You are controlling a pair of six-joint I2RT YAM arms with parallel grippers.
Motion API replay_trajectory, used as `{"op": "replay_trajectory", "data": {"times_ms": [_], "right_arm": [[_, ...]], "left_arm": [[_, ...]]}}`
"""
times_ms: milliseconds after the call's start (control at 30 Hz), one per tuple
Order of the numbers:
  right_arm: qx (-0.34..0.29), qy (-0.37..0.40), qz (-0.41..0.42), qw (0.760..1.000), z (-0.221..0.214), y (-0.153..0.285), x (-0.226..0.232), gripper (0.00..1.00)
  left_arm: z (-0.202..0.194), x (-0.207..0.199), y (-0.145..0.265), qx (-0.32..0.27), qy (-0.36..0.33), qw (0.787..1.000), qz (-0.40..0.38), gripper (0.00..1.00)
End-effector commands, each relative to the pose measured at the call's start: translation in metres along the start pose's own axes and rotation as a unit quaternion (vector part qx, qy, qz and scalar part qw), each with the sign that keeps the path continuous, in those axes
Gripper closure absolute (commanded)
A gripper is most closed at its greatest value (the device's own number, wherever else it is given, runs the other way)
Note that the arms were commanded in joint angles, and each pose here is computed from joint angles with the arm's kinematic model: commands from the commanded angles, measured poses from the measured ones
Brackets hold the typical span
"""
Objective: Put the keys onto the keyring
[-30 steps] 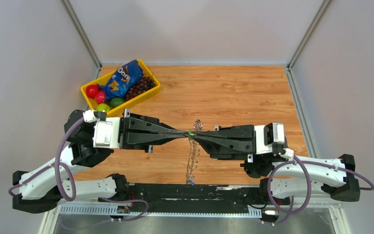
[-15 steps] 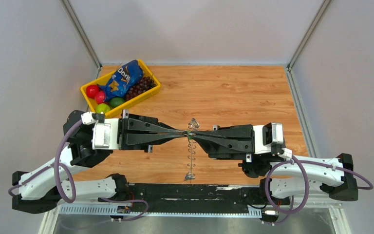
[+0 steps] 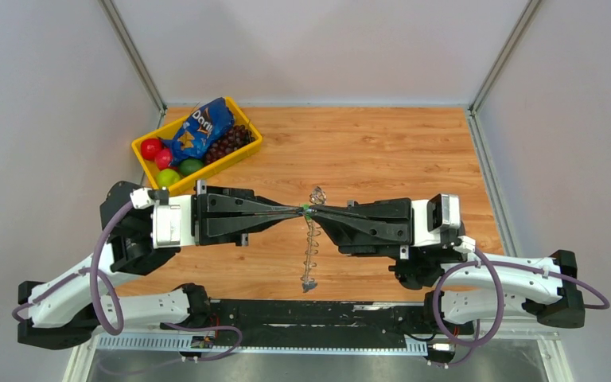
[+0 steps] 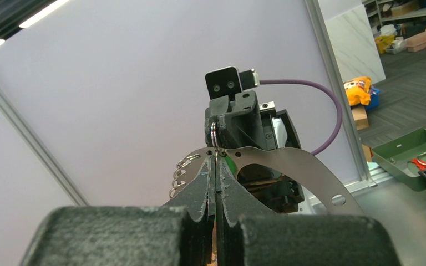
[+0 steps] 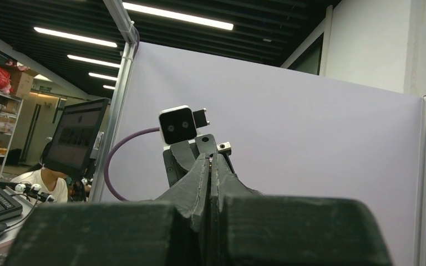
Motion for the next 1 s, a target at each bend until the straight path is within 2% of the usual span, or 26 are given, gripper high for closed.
{"op": "replay_trajectory", "data": {"times_ms": [0,667,967], "right_arm": [[-0.071,0.005,-0.003,0.997,0.036,-0.014,0.003,1.00],[-0.094,0.001,-0.017,0.995,0.035,-0.014,0.001,1.00],[-0.086,0.002,-0.019,0.996,0.034,-0.012,0.001,1.00]], "left_arm": [[-0.007,-0.002,0.006,0.037,-0.004,0.999,0.000,1.00],[-0.023,-0.008,0.001,0.039,0.011,0.999,-0.014,0.98],[-0.025,-0.007,-0.002,0.040,0.018,0.999,-0.016,0.77]]}}
Point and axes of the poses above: each gripper's point midway between its finger pads, its own y axis back along the fingers, its own x axis along the line the jaws close on, z = x × y, the point moved 10 cm from there along y, back along the fingers, and after that the axes turned 10 degrees about -y, right-handed, at the moved point
